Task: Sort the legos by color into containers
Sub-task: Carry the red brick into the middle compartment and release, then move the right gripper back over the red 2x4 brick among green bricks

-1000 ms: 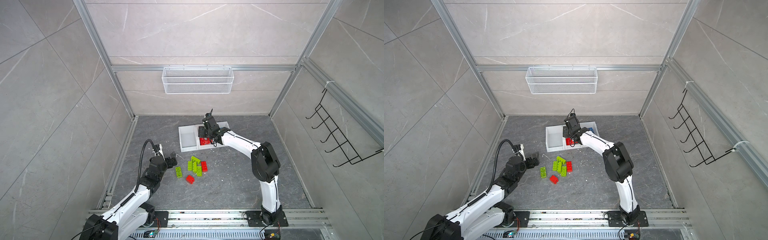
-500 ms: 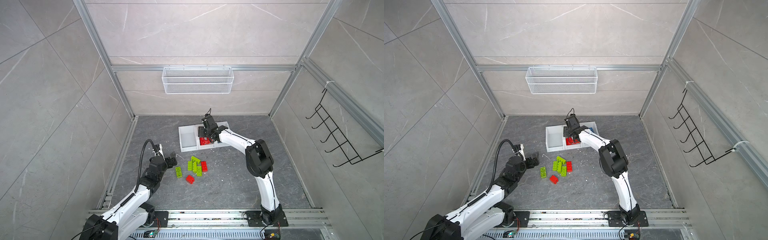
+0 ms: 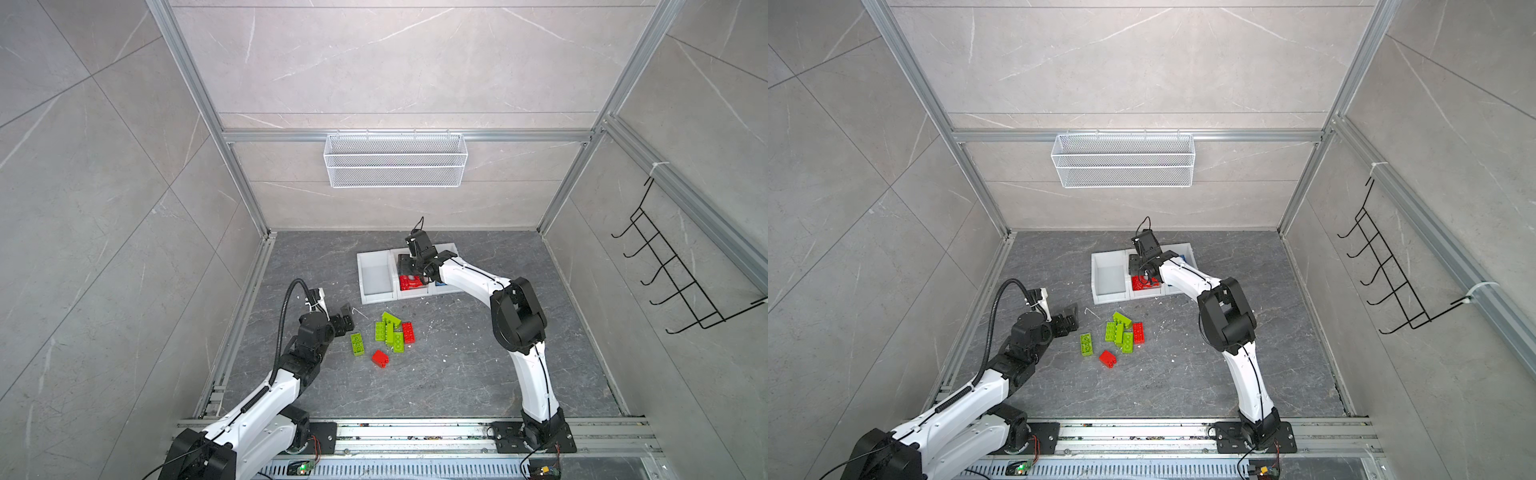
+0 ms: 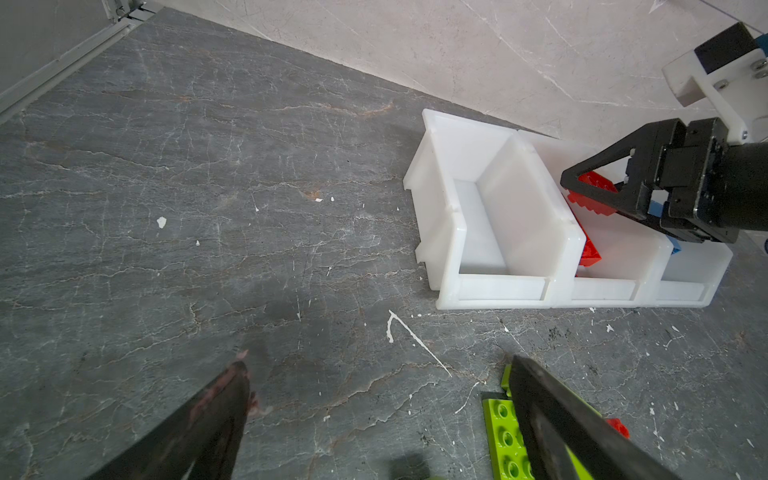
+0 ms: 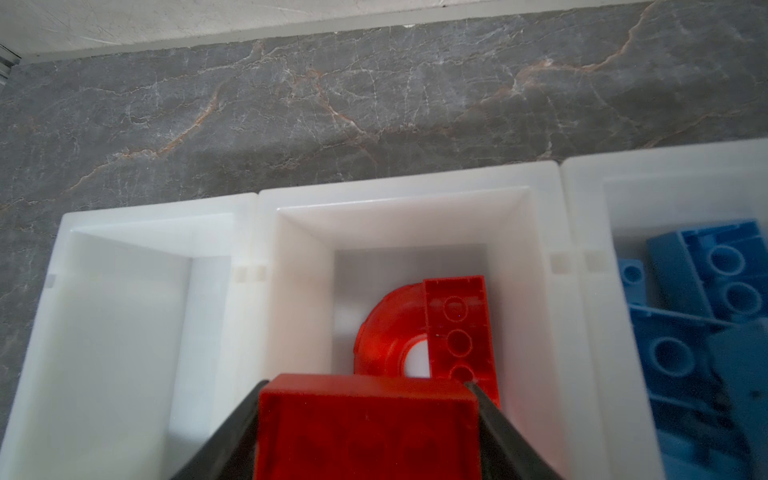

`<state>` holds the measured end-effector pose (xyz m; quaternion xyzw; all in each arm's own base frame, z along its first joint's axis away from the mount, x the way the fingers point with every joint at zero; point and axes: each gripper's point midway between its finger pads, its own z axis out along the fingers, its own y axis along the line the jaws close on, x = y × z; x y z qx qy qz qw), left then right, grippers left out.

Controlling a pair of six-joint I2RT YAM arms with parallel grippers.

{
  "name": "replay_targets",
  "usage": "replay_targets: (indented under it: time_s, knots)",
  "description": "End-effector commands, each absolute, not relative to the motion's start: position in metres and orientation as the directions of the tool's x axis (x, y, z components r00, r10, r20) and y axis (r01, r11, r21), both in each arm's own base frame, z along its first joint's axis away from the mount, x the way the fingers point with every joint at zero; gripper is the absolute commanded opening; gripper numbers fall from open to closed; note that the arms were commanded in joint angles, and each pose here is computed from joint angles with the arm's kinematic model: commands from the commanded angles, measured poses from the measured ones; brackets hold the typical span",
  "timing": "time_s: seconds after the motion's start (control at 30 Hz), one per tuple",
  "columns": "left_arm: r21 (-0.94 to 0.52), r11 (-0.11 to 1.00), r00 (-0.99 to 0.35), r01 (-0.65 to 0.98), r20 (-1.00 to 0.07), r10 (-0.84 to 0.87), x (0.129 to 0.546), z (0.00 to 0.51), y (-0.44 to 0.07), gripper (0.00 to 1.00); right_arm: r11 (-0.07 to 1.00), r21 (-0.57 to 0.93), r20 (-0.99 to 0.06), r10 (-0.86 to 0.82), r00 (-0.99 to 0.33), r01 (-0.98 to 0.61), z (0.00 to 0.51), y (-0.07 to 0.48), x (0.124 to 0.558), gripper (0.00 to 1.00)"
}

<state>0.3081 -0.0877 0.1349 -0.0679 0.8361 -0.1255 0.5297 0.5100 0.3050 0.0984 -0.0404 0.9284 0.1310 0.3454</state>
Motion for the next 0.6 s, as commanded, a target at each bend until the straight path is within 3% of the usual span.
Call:
replay_targets:
  time_s: [0.0, 0.3, 0.43, 0.57]
  knots:
    - [-0.291, 0.956, -0.365, 0.042, -0.895, -0.257, 0.317, 0.16, -0.089, 0.99, 0.955, 0.221, -0.669, -0.001, -0.743, -0.2, 0.124, 0.306, 0.502, 0.69]
    - [-0.295, 0.954, -0.37, 0.043, -0.892, -0.259, 0.317, 0.159, -0.09, 0.99, 0.949, 0.219, -0.681, -0.017, -0.732, -0.226, 0.151, 0.302, 0.491, 0.88]
    - [-0.292, 0.955, -0.366, 0.041, -0.894, -0.258, 0.317, 0.16, -0.089, 0.99, 0.933, 0.245, -0.689, -0.025, -0.724, -0.265, 0.162, 0.304, 0.477, 0.79]
    - [-0.291, 0.956, -0.356, 0.035, -0.897, -0.26, 0.315, 0.162, -0.087, 0.99, 0.915, 0.256, -0.697, -0.05, -0.716, -0.313, 0.167, 0.303, 0.435, 0.68]
